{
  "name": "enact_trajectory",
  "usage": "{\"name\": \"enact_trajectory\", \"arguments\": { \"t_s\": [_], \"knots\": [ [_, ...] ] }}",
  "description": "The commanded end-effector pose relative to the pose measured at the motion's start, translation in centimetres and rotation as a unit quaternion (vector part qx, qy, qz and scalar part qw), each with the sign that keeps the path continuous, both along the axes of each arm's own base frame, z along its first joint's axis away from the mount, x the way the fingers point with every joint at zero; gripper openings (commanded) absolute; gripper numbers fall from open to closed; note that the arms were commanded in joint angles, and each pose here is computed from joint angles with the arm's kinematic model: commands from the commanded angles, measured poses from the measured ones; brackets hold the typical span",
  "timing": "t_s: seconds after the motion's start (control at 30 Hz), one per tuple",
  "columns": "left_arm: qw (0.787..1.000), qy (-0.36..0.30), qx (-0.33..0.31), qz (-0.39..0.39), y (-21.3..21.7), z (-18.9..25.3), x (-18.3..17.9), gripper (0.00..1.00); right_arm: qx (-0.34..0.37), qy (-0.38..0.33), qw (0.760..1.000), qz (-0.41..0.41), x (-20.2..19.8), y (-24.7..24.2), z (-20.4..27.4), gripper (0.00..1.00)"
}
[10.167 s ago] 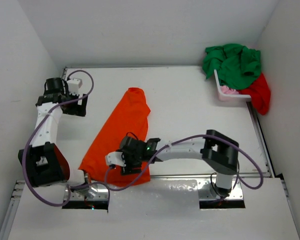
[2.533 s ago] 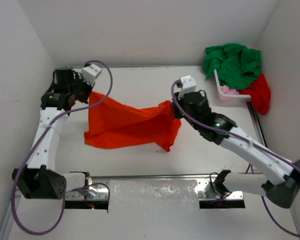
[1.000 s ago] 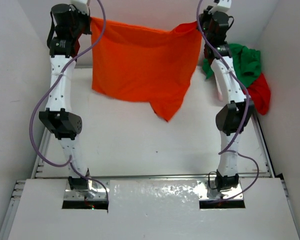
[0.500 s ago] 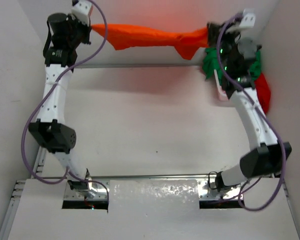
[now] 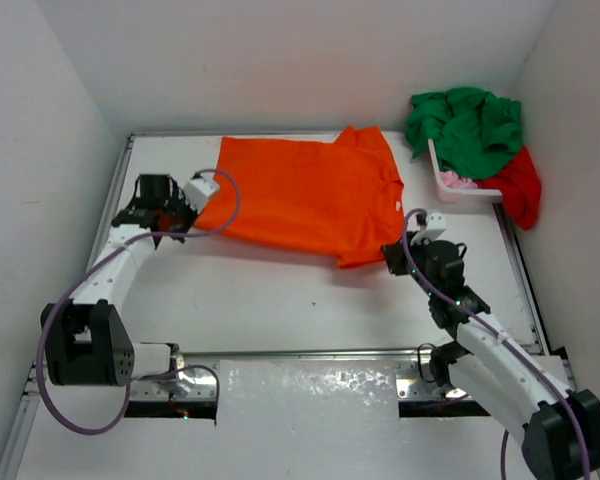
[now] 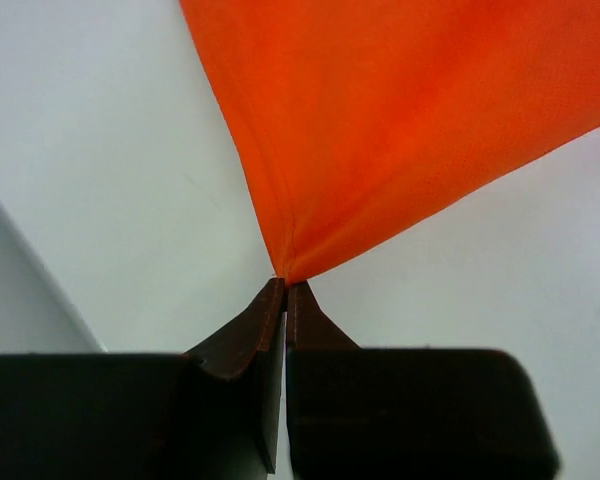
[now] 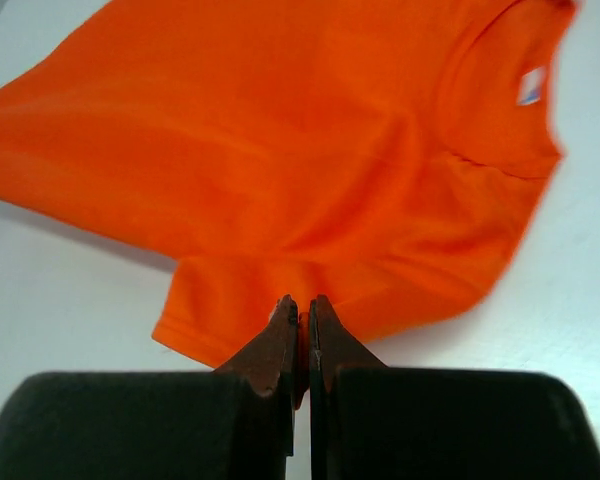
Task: Fold and stack the t-shirts
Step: Flatten out the tshirt, then fold the flattened tshirt in 1/3 of the way
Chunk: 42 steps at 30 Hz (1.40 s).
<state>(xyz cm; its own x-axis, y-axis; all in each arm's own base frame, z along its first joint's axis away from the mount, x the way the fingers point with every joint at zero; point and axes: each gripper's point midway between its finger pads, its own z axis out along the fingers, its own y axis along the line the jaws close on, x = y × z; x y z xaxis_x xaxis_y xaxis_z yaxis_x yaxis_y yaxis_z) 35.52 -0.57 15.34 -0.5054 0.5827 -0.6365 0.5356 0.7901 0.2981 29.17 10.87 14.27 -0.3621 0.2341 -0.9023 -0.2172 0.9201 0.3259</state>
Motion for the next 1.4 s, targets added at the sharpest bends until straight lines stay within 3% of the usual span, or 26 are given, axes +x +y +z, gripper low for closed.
{"name": "enact_trajectory", "arguments": {
  "t_s": [0.0, 0.1, 0.33, 0.47, 0.77, 0.9, 1.37],
  "knots": [
    [0.999, 0.012, 0.032, 0.005, 1.3, -1.9, -3.2, 0.0, 0.019, 0.054, 0.998, 0.026, -3.0, 2.0, -3.8, 0.0],
    [0.997, 0.059, 0.044, 0.013, 1.8, -5.3, -6.6, 0.0, 0.026, 0.112, 0.993, 0.038, -5.8, 2.5, -8.2, 0.0],
    [0.994, 0.105, 0.037, 0.012, 1.5, -8.0, -10.4, 0.0, 0.027, 0.11, 0.993, 0.019, -6.7, 1.5, -8.7, 0.0],
    [0.995, 0.1, 0.006, 0.029, 0.8, -7.5, -9.1, 0.0, 0.021, 0.106, 0.994, 0.021, -5.5, 2.0, -7.7, 0.0],
    [0.993, 0.048, -0.036, 0.102, 1.1, -4.7, -2.8, 0.0, -0.05, 0.067, 0.996, 0.022, 2.4, 2.2, -2.5, 0.0],
    [0.992, 0.026, -0.04, 0.118, 1.5, -4.0, -0.6, 0.0, -0.066, 0.078, 0.995, 0.015, 5.4, 1.7, -3.2, 0.0],
    [0.986, 0.061, -0.032, 0.154, 2.5, -8.1, 0.7, 0.0, -0.135, 0.107, 0.984, 0.054, 9.5, 2.6, -5.2, 0.0]
  ]
}}
